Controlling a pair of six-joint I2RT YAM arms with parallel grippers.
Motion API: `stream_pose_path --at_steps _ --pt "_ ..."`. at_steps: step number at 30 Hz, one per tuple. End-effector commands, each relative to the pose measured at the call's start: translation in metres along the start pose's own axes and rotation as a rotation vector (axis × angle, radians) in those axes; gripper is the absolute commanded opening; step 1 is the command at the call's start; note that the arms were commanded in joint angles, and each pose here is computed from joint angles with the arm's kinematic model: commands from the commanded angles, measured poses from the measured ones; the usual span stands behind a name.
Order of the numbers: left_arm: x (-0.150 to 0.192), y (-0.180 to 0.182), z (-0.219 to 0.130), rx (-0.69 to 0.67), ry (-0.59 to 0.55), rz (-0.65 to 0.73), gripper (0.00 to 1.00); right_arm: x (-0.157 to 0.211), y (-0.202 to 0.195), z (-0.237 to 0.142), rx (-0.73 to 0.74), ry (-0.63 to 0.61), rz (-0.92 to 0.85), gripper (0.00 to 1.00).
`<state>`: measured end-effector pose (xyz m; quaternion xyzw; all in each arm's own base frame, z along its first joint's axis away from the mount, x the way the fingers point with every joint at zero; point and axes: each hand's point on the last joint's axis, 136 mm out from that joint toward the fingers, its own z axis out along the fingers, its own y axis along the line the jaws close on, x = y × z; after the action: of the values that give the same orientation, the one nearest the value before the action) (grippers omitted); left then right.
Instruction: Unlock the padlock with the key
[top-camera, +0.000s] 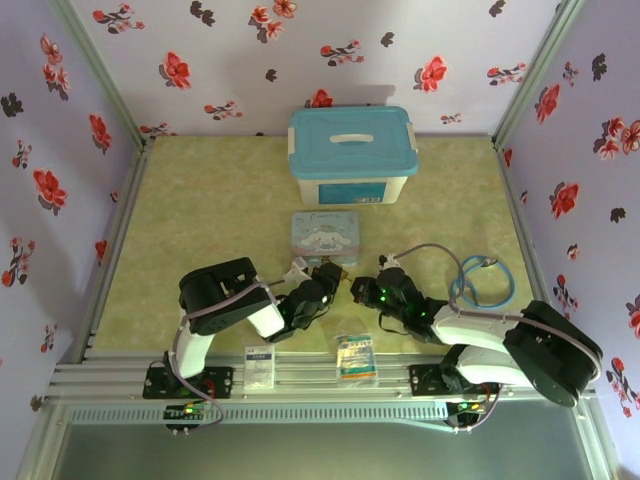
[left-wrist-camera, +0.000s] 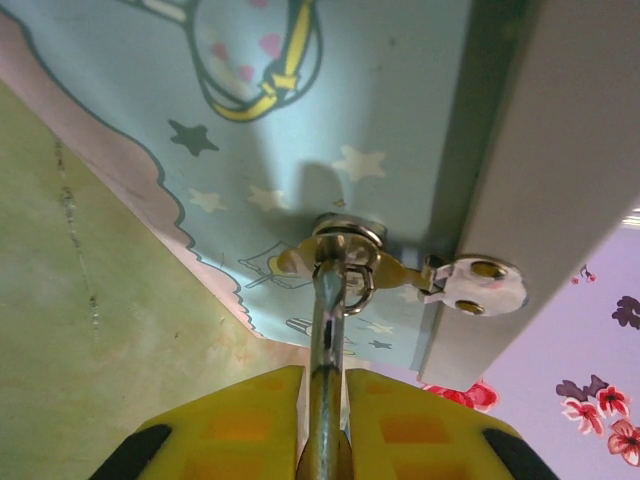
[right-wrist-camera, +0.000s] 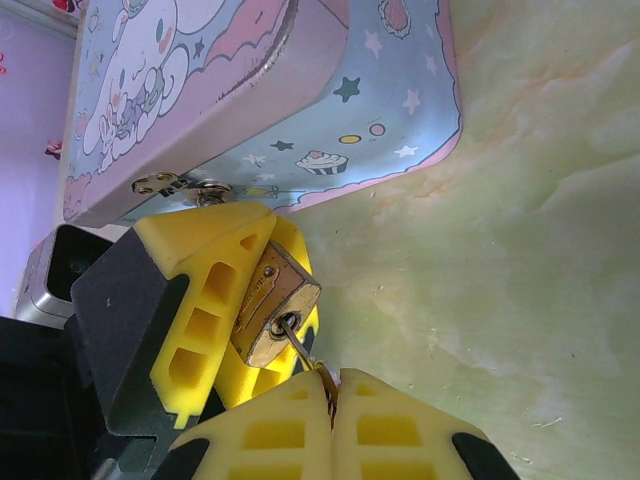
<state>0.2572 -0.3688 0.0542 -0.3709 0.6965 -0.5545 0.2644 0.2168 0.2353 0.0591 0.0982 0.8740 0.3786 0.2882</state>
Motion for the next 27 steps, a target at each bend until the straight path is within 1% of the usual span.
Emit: stream_pose_path --at_steps 1,7,9,12,14,20,27 --pt "0.044 -0.030 0.000 0.086 0.169 -0.070 0.00 -0.003 0.025 -0.002 -0.089 -0.016 -0.029 0.00" --pt "0.043 -0.032 0.000 0.090 0.170 -0.076 0.00 -0.002 0.016 0.000 -0.151 -0.074 0.087 0.00" --pt "0.043 -0.034 -0.001 0.092 0.171 -0.077 0.00 0.002 0.014 0.004 -0.128 -0.055 0.065 0.00" --pt "0.042 -0.034 -0.002 0.093 0.169 -0.078 0.00 0.001 0.017 0.004 -0.130 -0.062 0.034 0.00" --pt "0.042 -0.033 -0.002 0.090 0.170 -0.075 0.00 0.000 0.015 0.002 -0.083 -0.053 -0.001 0.00" --pt "0.044 -0.029 -0.001 0.081 0.175 -0.075 0.00 -0.011 0.015 -0.010 -0.042 -0.091 -0.056 0.00" --pt "0.044 -0.034 -0.003 0.091 0.181 -0.071 0.00 -0.008 0.018 0.000 -0.069 -0.074 -0.049 0.00"
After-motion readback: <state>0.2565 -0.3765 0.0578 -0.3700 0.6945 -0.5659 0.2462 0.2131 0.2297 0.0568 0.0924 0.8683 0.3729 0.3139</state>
